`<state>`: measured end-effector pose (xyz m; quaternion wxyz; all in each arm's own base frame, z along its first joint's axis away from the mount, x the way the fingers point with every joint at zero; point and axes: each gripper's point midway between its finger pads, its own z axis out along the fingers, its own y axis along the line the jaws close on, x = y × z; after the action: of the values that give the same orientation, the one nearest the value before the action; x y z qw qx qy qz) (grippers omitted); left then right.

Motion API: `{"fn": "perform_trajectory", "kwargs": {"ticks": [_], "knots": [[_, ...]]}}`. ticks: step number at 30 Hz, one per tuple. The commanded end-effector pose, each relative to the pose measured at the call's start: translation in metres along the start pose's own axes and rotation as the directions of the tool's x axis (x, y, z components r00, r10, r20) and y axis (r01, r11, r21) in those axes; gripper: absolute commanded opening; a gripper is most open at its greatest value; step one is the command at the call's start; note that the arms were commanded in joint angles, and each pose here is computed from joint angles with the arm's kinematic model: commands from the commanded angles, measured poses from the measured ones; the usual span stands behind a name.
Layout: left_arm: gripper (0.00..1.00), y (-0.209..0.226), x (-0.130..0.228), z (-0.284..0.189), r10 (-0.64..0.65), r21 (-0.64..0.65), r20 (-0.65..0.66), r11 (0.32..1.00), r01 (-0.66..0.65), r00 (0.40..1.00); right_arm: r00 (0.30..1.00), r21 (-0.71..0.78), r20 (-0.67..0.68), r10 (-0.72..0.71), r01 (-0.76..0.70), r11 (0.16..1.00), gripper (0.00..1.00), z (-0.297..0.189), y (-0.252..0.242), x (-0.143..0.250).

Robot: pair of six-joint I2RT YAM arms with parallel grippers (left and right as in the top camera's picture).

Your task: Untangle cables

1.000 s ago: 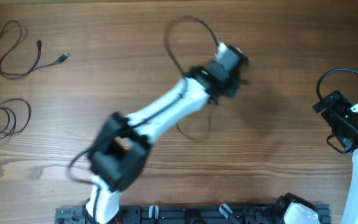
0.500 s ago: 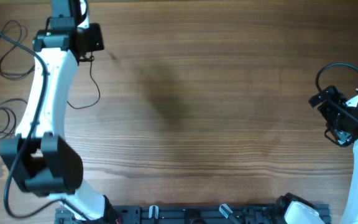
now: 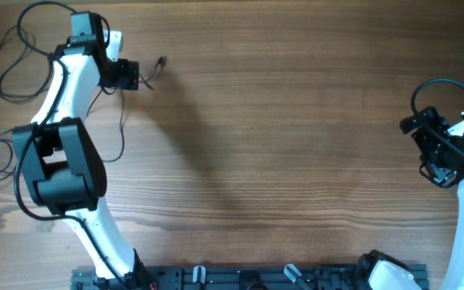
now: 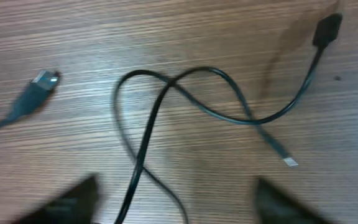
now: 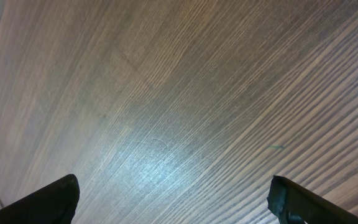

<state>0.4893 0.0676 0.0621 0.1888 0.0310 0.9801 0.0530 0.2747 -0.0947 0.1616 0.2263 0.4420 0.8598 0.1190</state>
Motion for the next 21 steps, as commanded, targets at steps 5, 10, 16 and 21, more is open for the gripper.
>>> {"fn": "perform_trajectory", "kwargs": {"ticks": [5, 10, 16, 21], "knots": [[1.00, 0.026, -0.053, -0.191, -0.169, -0.033, 0.383, 0.980, 0.196, 0.908, 1.000, -0.031, -0.011, -0.026, 0.026, 0.999, 0.97, 0.002, 0.005, 0.001], [1.00, -0.007, -0.013, -0.325, -0.173, 0.128, 0.537, 0.984, 0.122, 0.825, 0.997, -0.054, 0.034, -0.062, 0.064, 0.997, 0.97, 0.001, 0.011, -0.010], [1.00, 0.020, 0.097, -0.377, -0.317, 0.093, 0.649, 0.936, 0.341, 0.692, 0.986, -0.070, 0.085, -0.140, 0.146, 0.987, 0.97, 0.000, 0.018, -0.021], [1.00, -0.010, 0.168, -0.407, -0.306, 0.122, 0.709, 0.940, 0.318, 0.635, 0.983, -0.084, 0.116, -0.141, 0.151, 0.985, 0.96, -0.001, 0.022, -0.028]]}}
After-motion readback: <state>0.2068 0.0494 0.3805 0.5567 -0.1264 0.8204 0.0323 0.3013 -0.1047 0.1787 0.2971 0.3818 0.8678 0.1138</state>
